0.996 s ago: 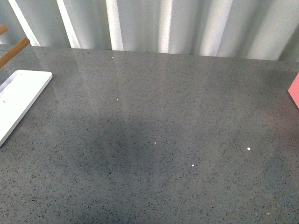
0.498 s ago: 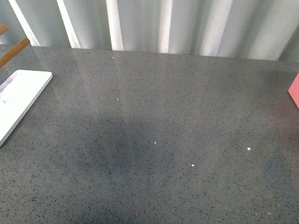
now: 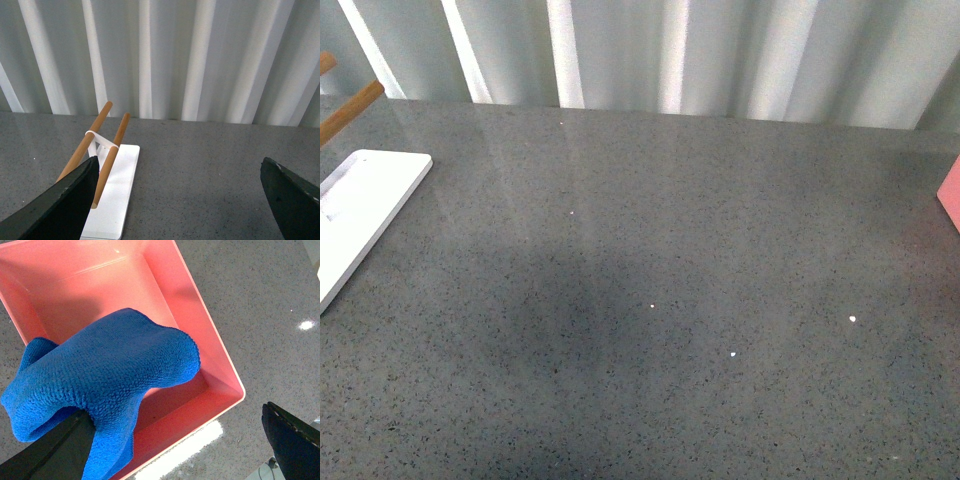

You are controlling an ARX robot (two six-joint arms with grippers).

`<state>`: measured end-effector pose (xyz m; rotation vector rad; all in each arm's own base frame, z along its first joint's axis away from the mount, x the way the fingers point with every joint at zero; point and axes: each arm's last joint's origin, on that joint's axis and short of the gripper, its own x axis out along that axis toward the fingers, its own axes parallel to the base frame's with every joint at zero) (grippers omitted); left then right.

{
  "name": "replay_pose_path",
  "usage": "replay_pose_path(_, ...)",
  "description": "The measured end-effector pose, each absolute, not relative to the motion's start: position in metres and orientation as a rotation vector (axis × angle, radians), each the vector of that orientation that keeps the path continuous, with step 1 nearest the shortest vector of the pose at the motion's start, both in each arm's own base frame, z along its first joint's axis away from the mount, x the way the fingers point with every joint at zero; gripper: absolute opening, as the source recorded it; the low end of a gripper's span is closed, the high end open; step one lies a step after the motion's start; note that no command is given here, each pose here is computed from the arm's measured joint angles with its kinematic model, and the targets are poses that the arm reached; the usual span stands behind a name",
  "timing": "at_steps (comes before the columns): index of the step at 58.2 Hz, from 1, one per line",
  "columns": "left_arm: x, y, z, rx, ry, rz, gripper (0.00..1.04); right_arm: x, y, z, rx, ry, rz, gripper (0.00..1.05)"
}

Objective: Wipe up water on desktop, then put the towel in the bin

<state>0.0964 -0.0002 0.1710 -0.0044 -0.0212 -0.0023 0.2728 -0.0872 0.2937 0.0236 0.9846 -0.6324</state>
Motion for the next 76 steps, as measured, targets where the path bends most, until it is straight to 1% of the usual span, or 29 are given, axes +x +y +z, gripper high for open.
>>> replay_pose_path(2,0.096,0.0,0.171,-0.005,-0.021,-0.002,0.98,0.273,-0.087,0.294,0.024,0.985,-0.633,0.98)
replay_pose_path(4,0.096,0.0,0.171,-0.005,-0.021,-0.002,0.98,0.273,-0.088,0.293,0.046,0.947,-0.601,0.96)
replay_pose_path(6,0.096,0.0,0.171,-0.004,-0.022,-0.003,0.98,0.272,-0.089,0.286,0.109,0.783,-0.454,0.9)
replay_pose_path(7,0.096,0.0,0.171,-0.004,-0.022,-0.002,0.98,0.27,-0.085,0.279,0.14,0.649,-0.318,0.84)
replay_pose_path(8,0.096,0.0,0.171,-0.005,-0.021,0.002,0.98,0.267,-0.082,0.274,0.145,0.57,-0.244,0.81)
replay_pose_path(9,0.096,0.0,0.171,-0.004,-0.021,0.001,0.98,0.261,-0.076,0.268,0.132,0.449,-0.157,0.76)
replay_pose_path(11,0.096,0.0,0.171,-0.004,-0.021,-0.003,0.98,0.253,-0.068,0.262,0.098,0.288,-0.063,0.68)
replay_pose_path(13,0.096,0.0,0.171,-0.004,-0.022,-0.002,0.98,0.245,-0.06,0.26,0.055,0.158,-0.02,0.61)
replay_pose_path(15,0.096,0.0,0.171,-0.004,-0.022,-0.003,0.98,0.237,-0.053,0.258,0.025,0.068,-0.006,0.54)
replay_pose_path(19,0.096,0.0,0.171,-0.004,-0.022,-0.002,0.98,0.225,-0.045,0.253,0.002,-0.006,0.001,0.43)
replay_pose_path(33,0.096,0.0,0.171,-0.004,-0.022,-0.002,0.98,0.194,-0.027,0.216,-0.003,0.015,-0.006,0.03)
replay_pose_path(48,0.096,0.0,0.171,-0.004,-0.022,-0.002,0.98,0.169,-0.014,0.198,-0.007,0.005,0.006,0.03)
replay_pose_path(58,0.096,0.0,0.171,-0.004,-0.022,-0.002,0.98,0.157,-0.007,0.189,-0.008,0.01,-0.023,0.03)
replay_pose_path(63,0.096,0.0,0.171,-0.004,-0.022,-0.002,0.98,0.151,-0.001,0.185,-0.011,0.01,0.009,0.03)
replay_pose_path(76,0.096,0.0,0.171,-0.004,-0.022,-0.002,0.98,0.139,0.0,0.179,-0.011,0.007,0.005,0.03)
